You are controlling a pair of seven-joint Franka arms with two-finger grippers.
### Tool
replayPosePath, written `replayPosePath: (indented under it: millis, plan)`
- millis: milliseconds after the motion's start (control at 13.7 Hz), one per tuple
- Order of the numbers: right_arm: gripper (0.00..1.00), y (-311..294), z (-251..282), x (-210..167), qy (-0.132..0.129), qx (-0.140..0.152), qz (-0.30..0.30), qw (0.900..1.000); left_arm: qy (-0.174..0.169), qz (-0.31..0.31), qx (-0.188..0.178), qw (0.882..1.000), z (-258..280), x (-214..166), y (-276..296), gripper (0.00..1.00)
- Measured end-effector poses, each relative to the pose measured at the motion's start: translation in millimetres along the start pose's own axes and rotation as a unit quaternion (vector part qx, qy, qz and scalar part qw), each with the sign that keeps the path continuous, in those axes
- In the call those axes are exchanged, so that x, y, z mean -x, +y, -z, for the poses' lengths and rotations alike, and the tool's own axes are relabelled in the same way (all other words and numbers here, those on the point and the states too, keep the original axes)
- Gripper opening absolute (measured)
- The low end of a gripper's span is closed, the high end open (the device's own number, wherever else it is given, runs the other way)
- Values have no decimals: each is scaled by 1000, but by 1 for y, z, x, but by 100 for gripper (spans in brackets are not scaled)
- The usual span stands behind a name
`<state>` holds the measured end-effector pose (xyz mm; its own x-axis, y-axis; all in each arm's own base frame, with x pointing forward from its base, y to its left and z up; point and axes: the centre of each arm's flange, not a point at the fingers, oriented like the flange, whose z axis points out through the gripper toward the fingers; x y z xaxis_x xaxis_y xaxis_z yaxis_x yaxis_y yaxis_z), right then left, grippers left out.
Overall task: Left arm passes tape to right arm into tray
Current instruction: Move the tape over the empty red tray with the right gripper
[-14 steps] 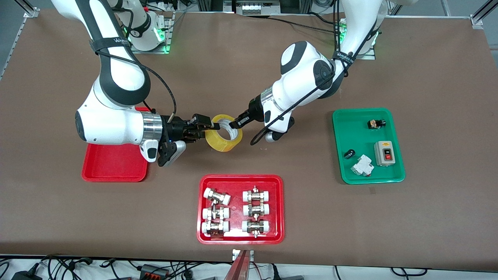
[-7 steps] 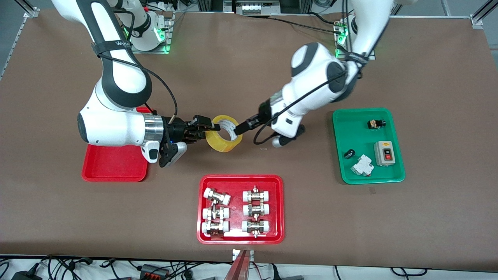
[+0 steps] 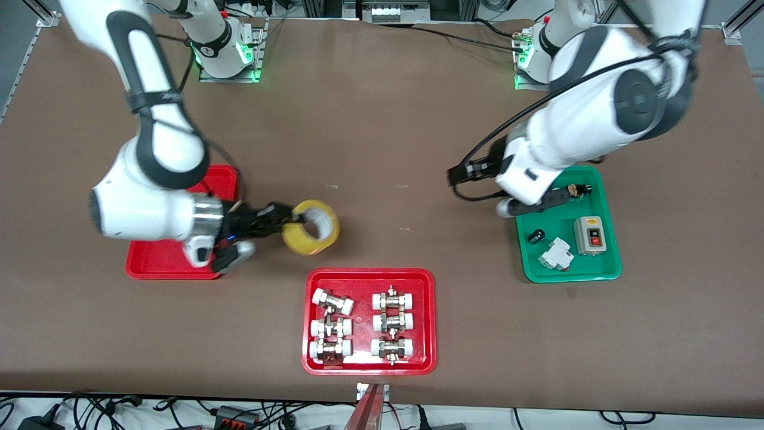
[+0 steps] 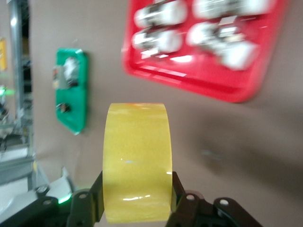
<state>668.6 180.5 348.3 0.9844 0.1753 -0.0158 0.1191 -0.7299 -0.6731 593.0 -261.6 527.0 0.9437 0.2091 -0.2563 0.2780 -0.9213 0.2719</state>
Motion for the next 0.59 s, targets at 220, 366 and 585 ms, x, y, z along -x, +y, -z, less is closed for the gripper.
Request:
replayPosePath:
  millis: [220,366,585]
  plan:
    - [54,91,57,11,7,18,-86,996,-5,-51,-73,996,32,-27,-66,100]
    - [54,153,101,33,-1,4,-141,990,-9,-91,-102,991,58,-39,-109,100]
    - [54,236,141,70,-9,-29,-206,978,-24,-109,-111,988,94,-50,-181,100]
